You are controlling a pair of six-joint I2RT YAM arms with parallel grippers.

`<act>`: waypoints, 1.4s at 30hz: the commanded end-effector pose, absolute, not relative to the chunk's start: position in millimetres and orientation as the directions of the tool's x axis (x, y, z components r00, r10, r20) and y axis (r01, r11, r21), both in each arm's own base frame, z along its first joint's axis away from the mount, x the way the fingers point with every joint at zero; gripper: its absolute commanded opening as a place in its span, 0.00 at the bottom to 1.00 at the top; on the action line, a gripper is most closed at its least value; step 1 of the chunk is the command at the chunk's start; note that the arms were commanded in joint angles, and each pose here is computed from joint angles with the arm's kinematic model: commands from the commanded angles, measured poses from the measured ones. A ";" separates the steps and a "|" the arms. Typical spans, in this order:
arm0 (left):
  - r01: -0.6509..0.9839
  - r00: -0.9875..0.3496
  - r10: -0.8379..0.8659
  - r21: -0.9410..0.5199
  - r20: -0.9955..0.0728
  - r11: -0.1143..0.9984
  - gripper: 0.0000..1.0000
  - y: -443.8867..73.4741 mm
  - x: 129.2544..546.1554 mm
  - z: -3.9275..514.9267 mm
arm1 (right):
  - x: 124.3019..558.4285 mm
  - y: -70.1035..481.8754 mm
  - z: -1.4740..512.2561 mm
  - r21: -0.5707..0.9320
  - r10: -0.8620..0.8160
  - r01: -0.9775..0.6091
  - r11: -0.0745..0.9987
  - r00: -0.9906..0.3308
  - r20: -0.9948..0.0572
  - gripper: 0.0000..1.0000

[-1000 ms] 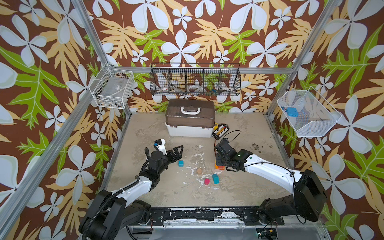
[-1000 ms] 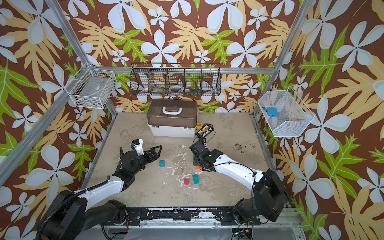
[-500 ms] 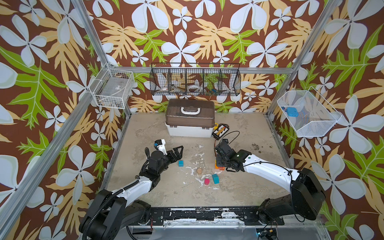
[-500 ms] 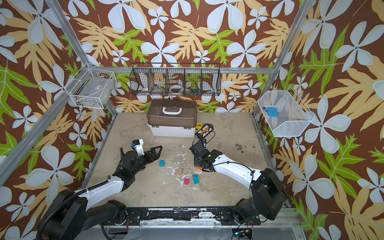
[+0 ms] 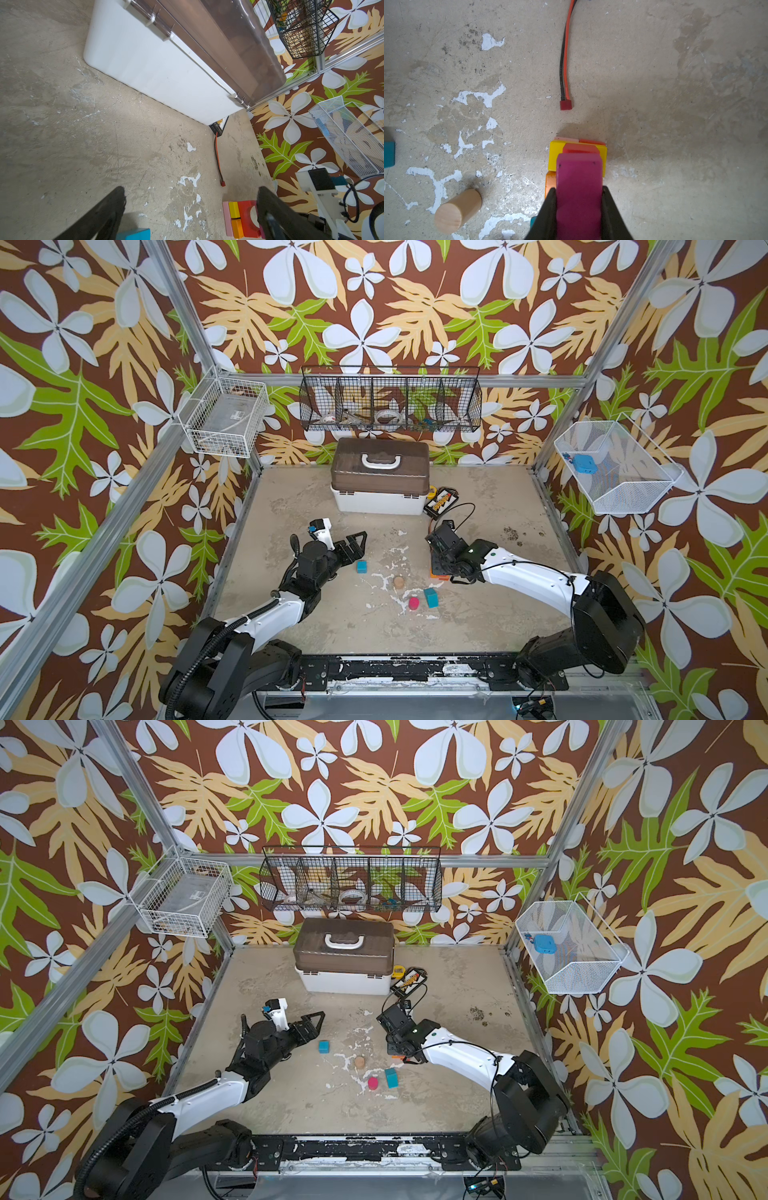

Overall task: Build the wood block tower
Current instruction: 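Lift the magenta block and carry it over the stack, then lower the magenta block onto the top of the stack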

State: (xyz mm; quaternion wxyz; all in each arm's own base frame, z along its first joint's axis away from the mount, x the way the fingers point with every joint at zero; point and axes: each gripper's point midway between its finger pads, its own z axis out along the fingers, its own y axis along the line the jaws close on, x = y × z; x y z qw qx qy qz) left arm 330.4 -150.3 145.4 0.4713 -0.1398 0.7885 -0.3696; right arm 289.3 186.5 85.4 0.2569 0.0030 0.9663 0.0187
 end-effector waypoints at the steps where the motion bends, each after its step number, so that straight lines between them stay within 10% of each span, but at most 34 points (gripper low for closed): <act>1: 0.136 -0.510 -0.571 -0.716 -0.644 0.685 1.00 -150.9 332.2 149.6 | 294.0 185.9 89.2 0.039 0.030 0.011 0.999 -0.857 -0.514 0.12; 42: 0.127 -0.518 -0.568 -0.714 -0.640 0.688 1.00 -151.5 333.8 145.6 | 290.3 184.0 83.7 0.076 0.066 0.032 0.997 -0.864 -0.498 0.23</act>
